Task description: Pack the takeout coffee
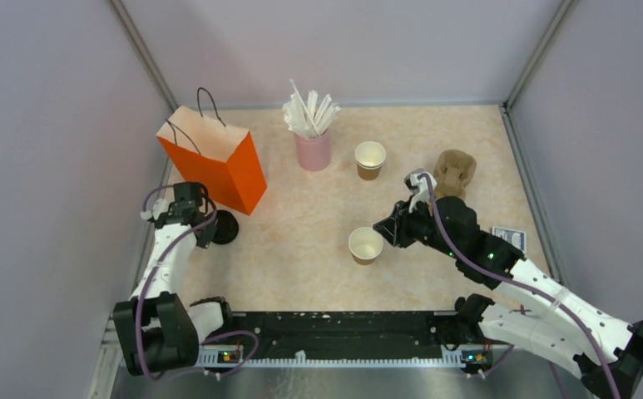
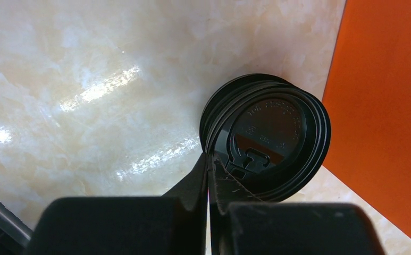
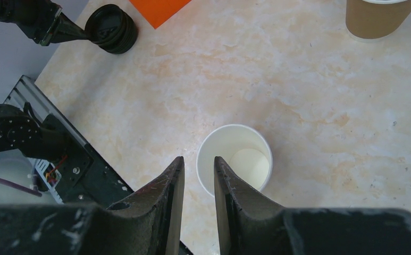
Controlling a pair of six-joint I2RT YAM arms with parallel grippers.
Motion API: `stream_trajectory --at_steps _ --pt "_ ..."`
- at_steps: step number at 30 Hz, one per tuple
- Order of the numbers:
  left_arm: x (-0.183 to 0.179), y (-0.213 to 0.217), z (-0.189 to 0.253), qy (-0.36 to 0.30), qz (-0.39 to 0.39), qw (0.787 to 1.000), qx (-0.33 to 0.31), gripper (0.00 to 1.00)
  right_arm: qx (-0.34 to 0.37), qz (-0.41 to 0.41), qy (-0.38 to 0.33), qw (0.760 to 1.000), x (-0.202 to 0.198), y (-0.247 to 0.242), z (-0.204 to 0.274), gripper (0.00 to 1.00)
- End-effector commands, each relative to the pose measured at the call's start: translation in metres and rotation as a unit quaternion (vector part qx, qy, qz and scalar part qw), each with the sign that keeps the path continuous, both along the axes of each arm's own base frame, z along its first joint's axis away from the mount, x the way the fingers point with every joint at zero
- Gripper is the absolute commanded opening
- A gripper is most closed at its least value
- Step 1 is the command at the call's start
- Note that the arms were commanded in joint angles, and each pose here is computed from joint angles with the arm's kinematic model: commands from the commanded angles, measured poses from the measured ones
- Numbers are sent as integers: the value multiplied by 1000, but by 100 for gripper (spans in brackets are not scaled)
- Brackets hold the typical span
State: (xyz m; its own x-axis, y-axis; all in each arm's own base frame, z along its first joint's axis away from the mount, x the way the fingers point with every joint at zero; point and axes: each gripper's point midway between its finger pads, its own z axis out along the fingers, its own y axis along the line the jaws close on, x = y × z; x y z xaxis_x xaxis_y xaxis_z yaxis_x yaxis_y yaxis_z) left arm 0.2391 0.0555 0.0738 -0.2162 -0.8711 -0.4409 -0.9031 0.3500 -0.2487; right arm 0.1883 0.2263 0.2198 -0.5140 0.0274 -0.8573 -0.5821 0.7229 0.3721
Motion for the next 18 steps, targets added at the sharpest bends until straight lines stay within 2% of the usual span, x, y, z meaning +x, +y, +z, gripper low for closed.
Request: stream_trajectory --at_steps 1,9,11,13,18 --pt "6 7 22 -26 17 999 13 0 5 0 -16 1000 1 0 7 27" --pt "10 7 31 -45 4 999 19 0 5 1 -14 1000 0 0 4 27" --pt "10 5 25 -40 -3 999 16 7 6 2 -15 1000 0 1 5 27" --pt "9 2 18 -30 -5 1000 6 0 7 2 -14 1000 0 1 5 27" --pt "7 1 10 -22 -3 1000 1 0 6 1 -15 1000 -1 0 6 27"
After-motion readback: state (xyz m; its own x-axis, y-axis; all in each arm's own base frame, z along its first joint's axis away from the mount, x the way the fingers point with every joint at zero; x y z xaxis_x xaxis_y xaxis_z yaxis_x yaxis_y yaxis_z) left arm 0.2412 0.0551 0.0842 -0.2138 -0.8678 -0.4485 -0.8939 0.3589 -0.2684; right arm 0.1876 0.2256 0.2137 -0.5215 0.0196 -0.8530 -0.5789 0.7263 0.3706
